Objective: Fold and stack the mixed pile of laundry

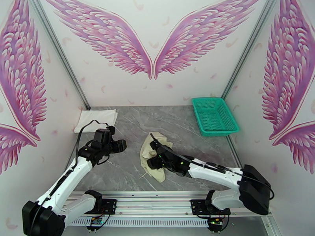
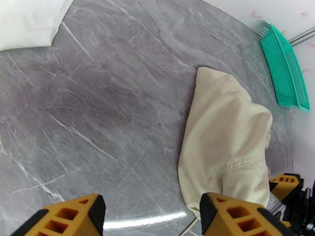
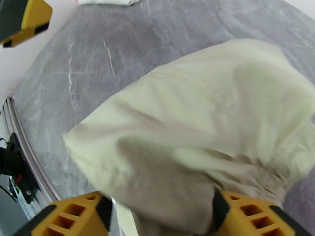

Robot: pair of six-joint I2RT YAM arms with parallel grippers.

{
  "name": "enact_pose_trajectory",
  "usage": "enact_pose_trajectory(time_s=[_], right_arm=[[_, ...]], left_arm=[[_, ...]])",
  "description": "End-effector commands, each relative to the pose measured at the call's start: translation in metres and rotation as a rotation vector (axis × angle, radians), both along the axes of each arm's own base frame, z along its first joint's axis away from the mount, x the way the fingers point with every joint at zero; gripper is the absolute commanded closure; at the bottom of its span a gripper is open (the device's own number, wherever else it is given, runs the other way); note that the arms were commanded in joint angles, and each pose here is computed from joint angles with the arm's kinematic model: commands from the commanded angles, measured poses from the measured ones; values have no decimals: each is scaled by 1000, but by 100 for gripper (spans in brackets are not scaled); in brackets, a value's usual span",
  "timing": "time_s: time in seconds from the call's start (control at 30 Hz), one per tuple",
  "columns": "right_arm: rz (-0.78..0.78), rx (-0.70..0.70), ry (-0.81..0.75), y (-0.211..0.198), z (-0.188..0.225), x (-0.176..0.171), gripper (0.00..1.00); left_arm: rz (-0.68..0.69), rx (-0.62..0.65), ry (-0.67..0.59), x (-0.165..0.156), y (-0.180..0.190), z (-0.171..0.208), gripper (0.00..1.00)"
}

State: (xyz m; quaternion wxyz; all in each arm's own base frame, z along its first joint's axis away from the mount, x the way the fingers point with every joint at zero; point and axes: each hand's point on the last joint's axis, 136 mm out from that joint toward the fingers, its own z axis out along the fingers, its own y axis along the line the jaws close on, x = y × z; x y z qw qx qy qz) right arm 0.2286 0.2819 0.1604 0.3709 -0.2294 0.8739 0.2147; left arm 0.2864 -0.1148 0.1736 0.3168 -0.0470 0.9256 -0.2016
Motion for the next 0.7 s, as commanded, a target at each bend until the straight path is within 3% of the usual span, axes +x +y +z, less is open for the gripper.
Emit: enact_pose_trajectory(time_s=[0.0,0.13,0.37,0.57,0.67], right_arm=[[-101,-90,-24,-51,20,-5,11],[-212,-97,24,-92,35,1,6],[-337,-60,272,-134,5,22,8],[-392,98,464,-146,-31,48,19],[-427,183,573,-149,-53,58,31]], left_arm=[[-86,-32,-53,2,-14,10,32],[-162,-28,-63,13,-28,5,34],[-306,-38,-85,11,-69,-3,36],[-597,59,-208,-40,-135,34,36],[-678,128,-210,-53,-161,42,35]])
